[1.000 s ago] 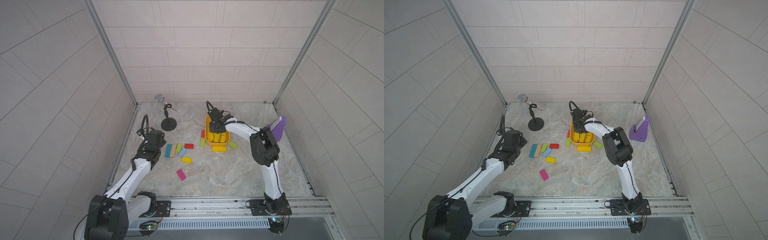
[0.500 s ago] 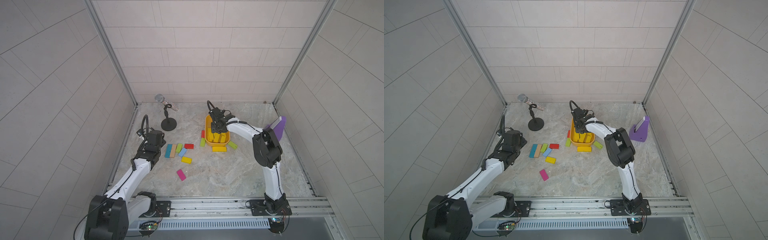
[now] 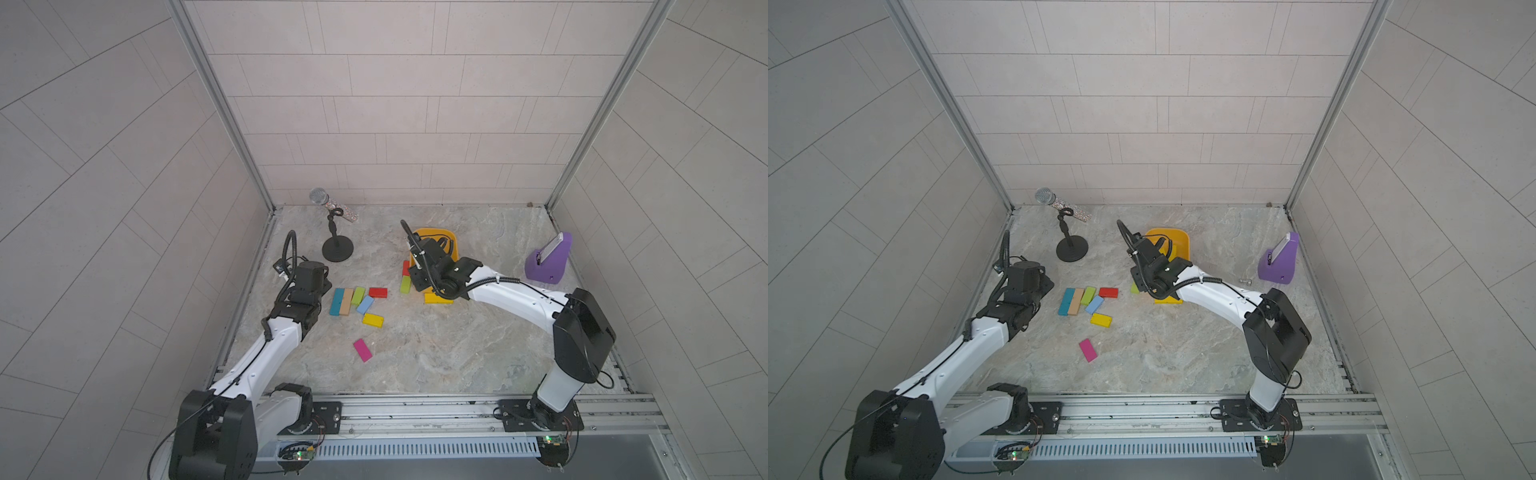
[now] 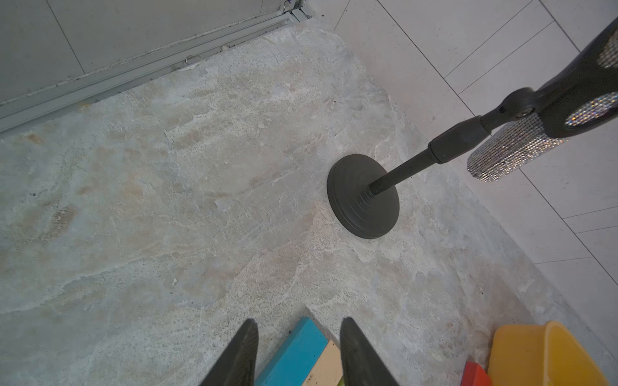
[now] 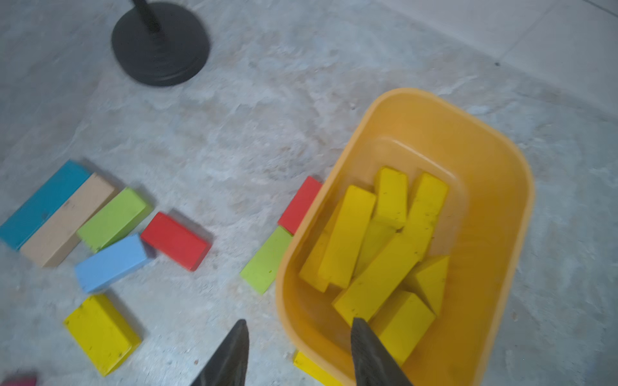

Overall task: Pick out the yellow building blocks
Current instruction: Place the building block in the storage box, then pick up the building block from the center of the board, then place the building block in the storage box, then move the building block to the center of the board.

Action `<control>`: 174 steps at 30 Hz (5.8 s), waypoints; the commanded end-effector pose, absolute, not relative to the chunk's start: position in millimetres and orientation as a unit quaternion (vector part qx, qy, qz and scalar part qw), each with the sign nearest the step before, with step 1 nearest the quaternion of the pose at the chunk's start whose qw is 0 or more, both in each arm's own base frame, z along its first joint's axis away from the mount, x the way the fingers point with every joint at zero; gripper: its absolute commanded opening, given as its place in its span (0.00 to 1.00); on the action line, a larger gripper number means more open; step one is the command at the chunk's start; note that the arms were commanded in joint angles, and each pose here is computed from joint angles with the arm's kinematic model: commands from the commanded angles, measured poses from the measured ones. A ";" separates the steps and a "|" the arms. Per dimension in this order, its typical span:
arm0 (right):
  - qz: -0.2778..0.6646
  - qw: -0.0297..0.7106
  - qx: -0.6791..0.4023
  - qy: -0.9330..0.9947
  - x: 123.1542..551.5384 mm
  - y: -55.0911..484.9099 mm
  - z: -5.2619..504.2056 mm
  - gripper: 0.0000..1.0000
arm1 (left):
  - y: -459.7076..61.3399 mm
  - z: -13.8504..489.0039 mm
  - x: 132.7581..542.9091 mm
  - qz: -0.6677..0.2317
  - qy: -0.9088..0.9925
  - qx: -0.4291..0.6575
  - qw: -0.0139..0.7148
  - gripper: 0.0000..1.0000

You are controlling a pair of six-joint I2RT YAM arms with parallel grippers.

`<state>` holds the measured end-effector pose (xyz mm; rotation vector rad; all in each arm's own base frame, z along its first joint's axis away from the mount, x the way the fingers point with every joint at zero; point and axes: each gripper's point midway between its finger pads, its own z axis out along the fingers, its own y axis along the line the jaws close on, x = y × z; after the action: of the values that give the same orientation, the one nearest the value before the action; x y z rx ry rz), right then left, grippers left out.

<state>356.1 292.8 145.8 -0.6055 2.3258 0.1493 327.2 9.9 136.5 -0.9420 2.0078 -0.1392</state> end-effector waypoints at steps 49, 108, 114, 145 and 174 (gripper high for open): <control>0.096 0.176 -0.525 0.827 280.3 419.8 26.8 0.50 | 16.9 130.0 322.3 -0.040 0.809 -0.388 0.439 0.45; 0.124 0.402 -0.084 0.903 398.3 264.5 170.7 0.21 | 18.5 132.0 320.9 -0.039 0.807 -0.391 0.442 0.45; 0.082 0.370 -0.009 0.925 416.8 227.4 148.1 0.21 | 18.3 133.4 321.3 -0.041 0.806 -0.391 0.443 0.45; 0.039 0.285 0.005 0.958 441.6 224.6 89.2 0.50 | 19.4 133.3 321.2 -0.036 0.807 -0.390 0.443 0.45; 0.147 0.286 0.327 0.889 355.4 111.9 91.0 0.38 | 18.7 125.5 321.4 -0.038 0.809 -0.391 0.436 0.45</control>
<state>357.0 102.7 88.7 0.7128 2.4228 0.2626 324.3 13.3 131.0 -0.9513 2.0159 -0.1197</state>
